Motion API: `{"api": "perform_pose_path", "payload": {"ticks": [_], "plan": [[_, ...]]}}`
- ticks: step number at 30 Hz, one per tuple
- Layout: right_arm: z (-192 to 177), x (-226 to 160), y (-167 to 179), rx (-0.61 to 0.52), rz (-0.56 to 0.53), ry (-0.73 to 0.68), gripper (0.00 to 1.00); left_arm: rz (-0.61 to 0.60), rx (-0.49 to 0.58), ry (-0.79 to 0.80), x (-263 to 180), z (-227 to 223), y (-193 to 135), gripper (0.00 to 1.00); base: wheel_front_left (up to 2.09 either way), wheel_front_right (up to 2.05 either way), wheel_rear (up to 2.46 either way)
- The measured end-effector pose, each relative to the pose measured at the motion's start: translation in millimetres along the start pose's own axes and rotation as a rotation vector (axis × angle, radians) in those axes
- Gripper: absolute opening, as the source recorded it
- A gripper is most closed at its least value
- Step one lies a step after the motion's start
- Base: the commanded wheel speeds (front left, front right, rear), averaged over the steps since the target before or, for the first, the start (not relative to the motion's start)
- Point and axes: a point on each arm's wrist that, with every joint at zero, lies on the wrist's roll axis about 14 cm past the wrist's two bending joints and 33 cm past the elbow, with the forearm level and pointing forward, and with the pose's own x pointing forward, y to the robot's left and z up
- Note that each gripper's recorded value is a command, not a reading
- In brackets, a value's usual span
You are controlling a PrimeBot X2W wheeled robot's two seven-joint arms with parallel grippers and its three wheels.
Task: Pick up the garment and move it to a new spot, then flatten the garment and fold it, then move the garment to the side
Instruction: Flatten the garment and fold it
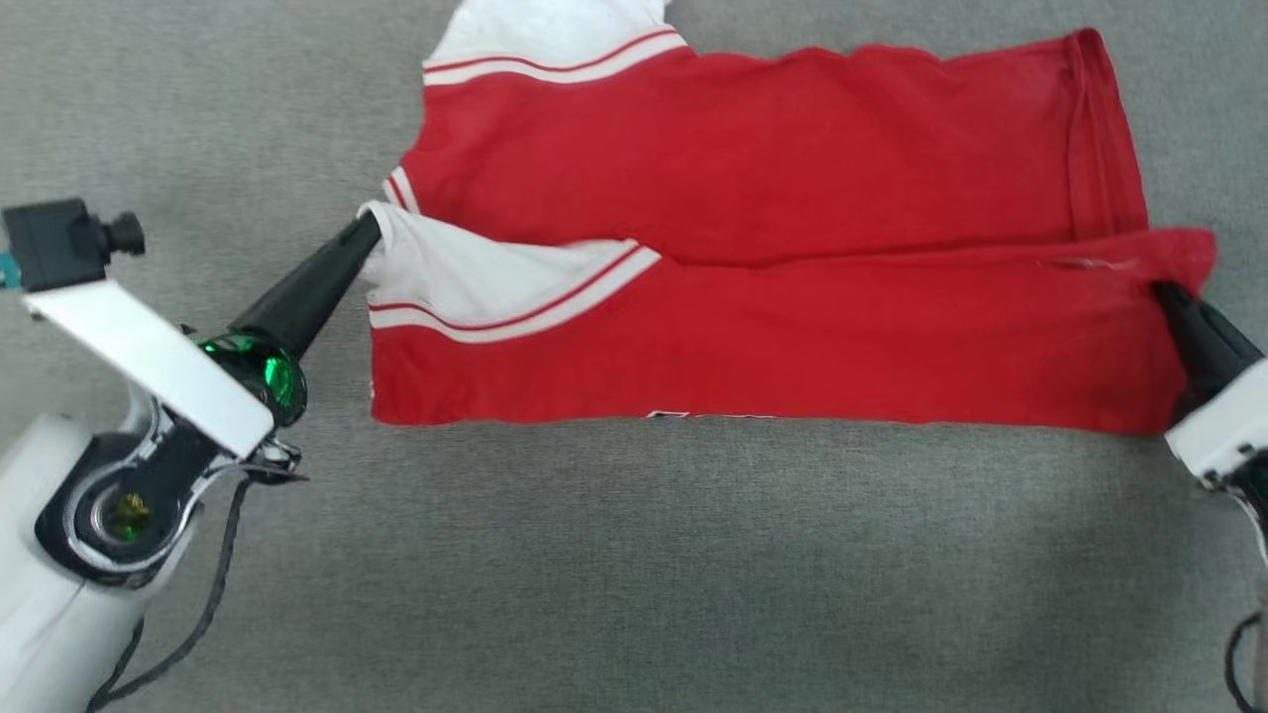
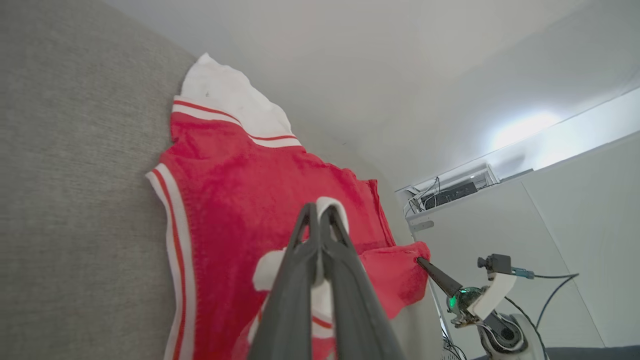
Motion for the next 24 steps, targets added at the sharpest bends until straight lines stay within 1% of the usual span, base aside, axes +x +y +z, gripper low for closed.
{"api": "perform_pose_path", "payload": {"ticks": [5, 9, 15, 16, 17, 18, 19, 21, 22, 24], "plan": [[-3, 14, -4, 0.008, -0.012, -0.003, 0.0, 0.066, -0.012, 0.027, 11, -7, 28, 0.0, 0.0, 0.0, 0.0], [-18, 22, -7, 0.007, -0.026, 0.024, 0.0, 0.117, -0.033, 0.003, 13, -8, 47, 0.0, 0.0, 0.0, 0.0], [-22, 29, -7, -0.017, -0.031, 0.013, 0.0, 0.165, -0.017, 0.004, 12, -10, 62, 0.0, 0.0, 0.0, 0.0], [-22, 30, -5, -0.019, -0.026, 0.012, 0.12, 0.172, -0.006, 0.006, 12, -10, 63, 0.04, 0.0, 0.0, 0.0], [-21, 30, -4, -0.024, -0.024, 0.007, 0.36, 0.177, 0.019, 0.016, 11, -12, 64, 0.4, 0.0, 0.0, 0.0], [-19, 30, -4, -0.033, -0.024, -0.001, 0.98, 0.177, 0.038, 0.019, 11, -12, 64, 0.96, 0.0, 0.0, 0.0], [-16, 28, -4, -0.04, -0.025, -0.014, 1.0, 0.172, 0.063, 0.032, 11, -14, 61, 1.0, 0.0, 0.0, 0.0], [-5, 25, -6, -0.051, -0.027, -0.049, 1.0, 0.158, 0.13, 0.046, 10, -14, 55, 1.0, 0.0, 0.0, 0.0], [7, 21, -5, -0.063, -0.024, -0.084, 1.0, 0.151, 0.227, 0.062, 4, -11, 51, 1.0, 0.0, 0.0, 0.0], [19, 15, -4, -0.076, -0.02, -0.125, 1.0, 0.149, 0.345, 0.071, -5, -4, 48, 1.0, 0.0, 0.0, 0.0]]}}
